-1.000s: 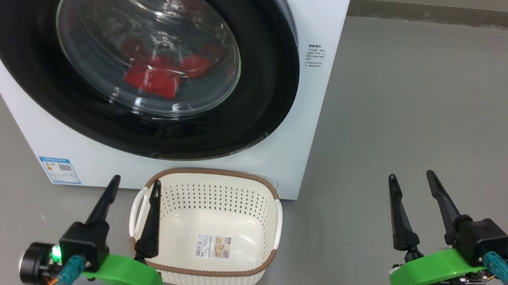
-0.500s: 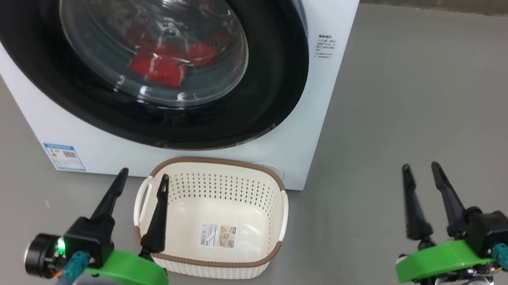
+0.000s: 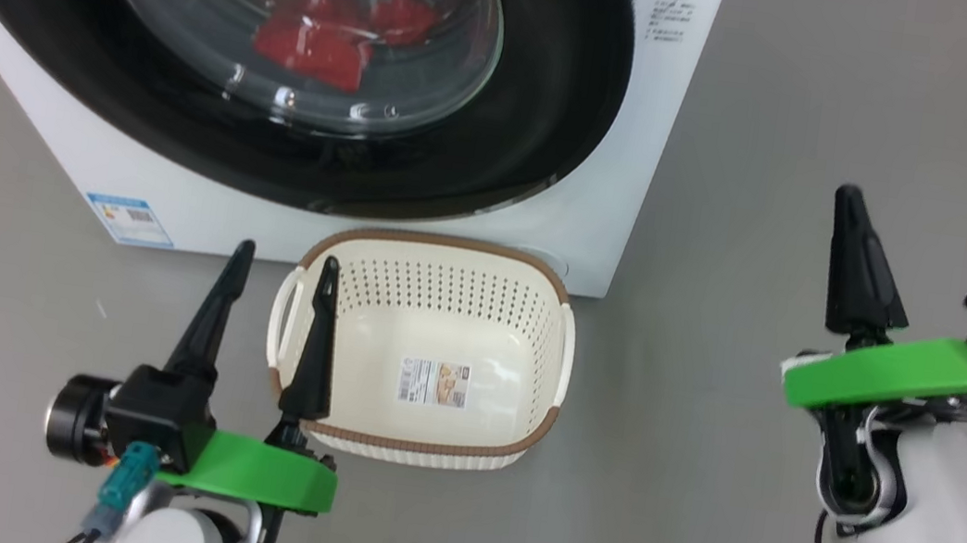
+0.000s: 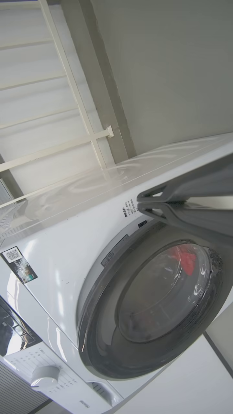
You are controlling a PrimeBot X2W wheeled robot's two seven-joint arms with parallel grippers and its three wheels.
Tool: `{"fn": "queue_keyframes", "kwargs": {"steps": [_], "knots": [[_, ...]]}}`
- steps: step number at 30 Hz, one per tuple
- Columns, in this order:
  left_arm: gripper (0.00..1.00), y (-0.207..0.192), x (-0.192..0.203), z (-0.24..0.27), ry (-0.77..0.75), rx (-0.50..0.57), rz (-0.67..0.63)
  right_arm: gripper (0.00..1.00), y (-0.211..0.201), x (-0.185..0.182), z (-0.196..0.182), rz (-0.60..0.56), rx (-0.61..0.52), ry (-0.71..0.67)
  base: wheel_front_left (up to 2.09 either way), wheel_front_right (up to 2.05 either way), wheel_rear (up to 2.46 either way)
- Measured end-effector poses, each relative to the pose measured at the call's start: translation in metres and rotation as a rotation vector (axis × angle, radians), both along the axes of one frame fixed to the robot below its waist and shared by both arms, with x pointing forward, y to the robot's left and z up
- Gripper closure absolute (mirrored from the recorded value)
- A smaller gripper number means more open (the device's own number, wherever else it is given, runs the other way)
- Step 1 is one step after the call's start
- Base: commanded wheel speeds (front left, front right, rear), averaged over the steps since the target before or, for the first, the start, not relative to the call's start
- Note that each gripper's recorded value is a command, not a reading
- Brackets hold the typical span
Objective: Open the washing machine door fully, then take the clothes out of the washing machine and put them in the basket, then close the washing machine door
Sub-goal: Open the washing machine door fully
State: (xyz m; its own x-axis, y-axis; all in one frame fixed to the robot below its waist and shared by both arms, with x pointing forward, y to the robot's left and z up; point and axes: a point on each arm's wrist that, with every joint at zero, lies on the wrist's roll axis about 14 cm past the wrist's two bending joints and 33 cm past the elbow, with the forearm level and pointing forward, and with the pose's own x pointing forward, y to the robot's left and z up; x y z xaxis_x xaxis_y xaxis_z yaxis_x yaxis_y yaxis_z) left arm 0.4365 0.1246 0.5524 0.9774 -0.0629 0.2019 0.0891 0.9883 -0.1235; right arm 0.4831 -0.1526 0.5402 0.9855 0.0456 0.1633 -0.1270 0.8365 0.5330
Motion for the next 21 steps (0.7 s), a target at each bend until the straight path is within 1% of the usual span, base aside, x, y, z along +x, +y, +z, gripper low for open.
{"fn": "queue_keyframes", "kwargs": {"steps": [2, 4, 7, 10, 21], "knots": [[0.00, 0.001, 0.004, 0.001, -0.007, -0.002, 0.002, 1.00, 0.001, 0.009, -0.002, 0.001, 0.107, 0.012, 0.00, 0.00, 0.00], [0.00, 0.002, 0.007, 0.002, -0.014, -0.005, 0.005, 1.00, 0.004, 0.019, -0.003, 0.006, 0.189, 0.021, 0.00, 0.00, 0.00], [0.00, 0.003, 0.010, -0.002, -0.009, 0.004, 0.008, 1.00, 0.009, 0.029, -0.002, 0.017, 0.220, 0.022, 0.00, 0.00, 0.00], [0.00, 0.004, 0.013, -0.006, -0.003, 0.009, 0.012, 1.00, 0.013, 0.045, 0.003, 0.030, 0.275, 0.019, 0.00, 0.00, 0.00], [0.00, 0.003, 0.024, -0.005, -0.022, -0.021, 0.010, 1.00, 0.037, 0.087, 0.002, 0.172, 0.563, 0.130, 0.00, 0.00, 0.00]]}}
